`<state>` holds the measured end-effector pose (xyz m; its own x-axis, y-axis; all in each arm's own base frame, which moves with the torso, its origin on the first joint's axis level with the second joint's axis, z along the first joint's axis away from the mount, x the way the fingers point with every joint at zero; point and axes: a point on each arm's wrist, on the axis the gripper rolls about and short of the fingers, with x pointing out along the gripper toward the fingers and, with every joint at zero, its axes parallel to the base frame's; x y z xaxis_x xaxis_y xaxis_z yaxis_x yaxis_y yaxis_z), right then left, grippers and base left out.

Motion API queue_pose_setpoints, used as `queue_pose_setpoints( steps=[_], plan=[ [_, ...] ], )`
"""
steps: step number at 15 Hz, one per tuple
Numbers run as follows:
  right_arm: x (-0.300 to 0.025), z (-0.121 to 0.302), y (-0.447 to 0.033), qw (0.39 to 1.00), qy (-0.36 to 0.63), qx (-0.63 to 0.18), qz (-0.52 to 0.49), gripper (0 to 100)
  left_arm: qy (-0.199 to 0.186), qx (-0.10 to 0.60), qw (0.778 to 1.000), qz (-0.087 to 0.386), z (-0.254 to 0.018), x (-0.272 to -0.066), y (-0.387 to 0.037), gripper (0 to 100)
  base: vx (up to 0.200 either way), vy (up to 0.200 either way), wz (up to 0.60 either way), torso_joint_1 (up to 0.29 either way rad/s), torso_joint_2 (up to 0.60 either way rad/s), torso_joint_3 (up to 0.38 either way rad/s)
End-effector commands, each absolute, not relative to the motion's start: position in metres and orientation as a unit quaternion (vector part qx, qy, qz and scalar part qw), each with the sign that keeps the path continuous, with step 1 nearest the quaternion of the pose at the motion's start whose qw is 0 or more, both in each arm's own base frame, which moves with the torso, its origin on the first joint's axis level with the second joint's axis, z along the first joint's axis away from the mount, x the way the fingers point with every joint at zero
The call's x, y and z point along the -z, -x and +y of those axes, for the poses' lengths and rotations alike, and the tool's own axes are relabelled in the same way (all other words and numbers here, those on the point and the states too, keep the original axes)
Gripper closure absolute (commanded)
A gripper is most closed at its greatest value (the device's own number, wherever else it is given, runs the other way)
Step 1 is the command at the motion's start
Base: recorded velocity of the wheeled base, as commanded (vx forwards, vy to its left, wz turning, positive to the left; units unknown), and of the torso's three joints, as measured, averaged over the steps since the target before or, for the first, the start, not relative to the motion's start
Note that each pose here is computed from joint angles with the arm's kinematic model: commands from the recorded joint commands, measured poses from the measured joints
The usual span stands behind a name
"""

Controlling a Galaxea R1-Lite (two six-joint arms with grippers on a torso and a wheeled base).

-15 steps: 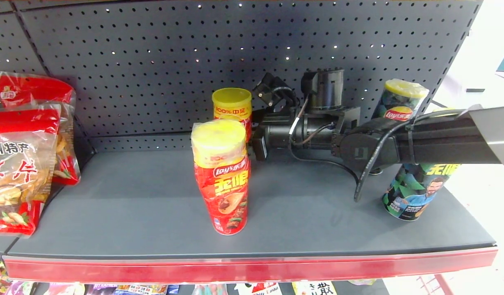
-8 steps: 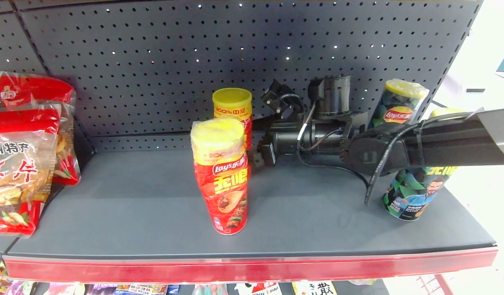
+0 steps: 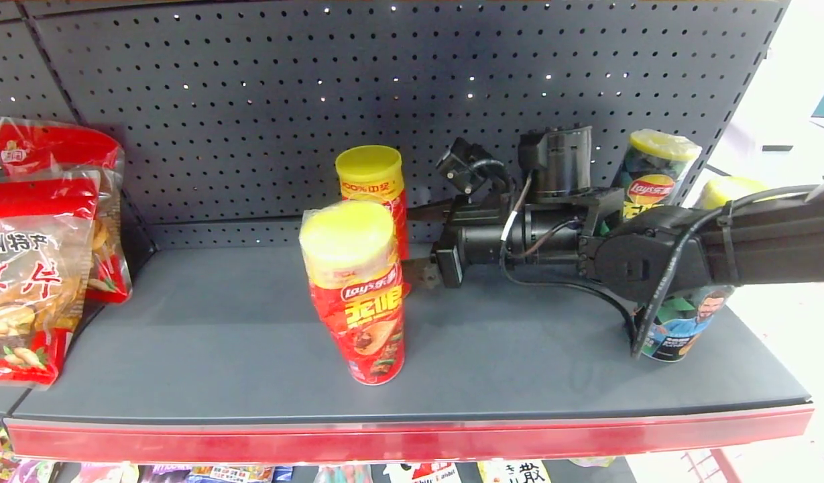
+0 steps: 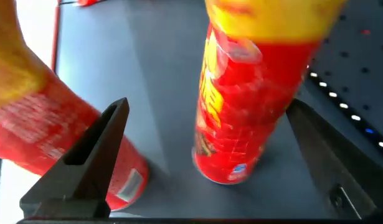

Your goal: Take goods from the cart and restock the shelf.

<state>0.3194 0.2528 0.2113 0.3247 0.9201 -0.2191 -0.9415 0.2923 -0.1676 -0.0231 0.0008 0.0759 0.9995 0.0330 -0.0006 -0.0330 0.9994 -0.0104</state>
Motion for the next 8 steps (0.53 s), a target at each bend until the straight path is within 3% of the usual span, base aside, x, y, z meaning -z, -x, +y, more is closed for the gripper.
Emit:
queue_pose_setpoints(
  steps=[1,8],
  plan=[
    [-0.2131,0.2524,-0.3145,0.801,0.133,-0.583,0.039,0,0.005,-0.017,1.0,0.001,0.0008,-0.0759,0.023,0,0.0,0.0,0.0,0.0,0.0,0.0],
    [-0.2049,0.252,-0.313,0.799,0.134,-0.584,0.053,0,0.005,-0.017,1.0,0.001,0.0008,-0.0759,0.023,0,0.0,0.0,0.0,0.0,0.0,0.0]
  ],
)
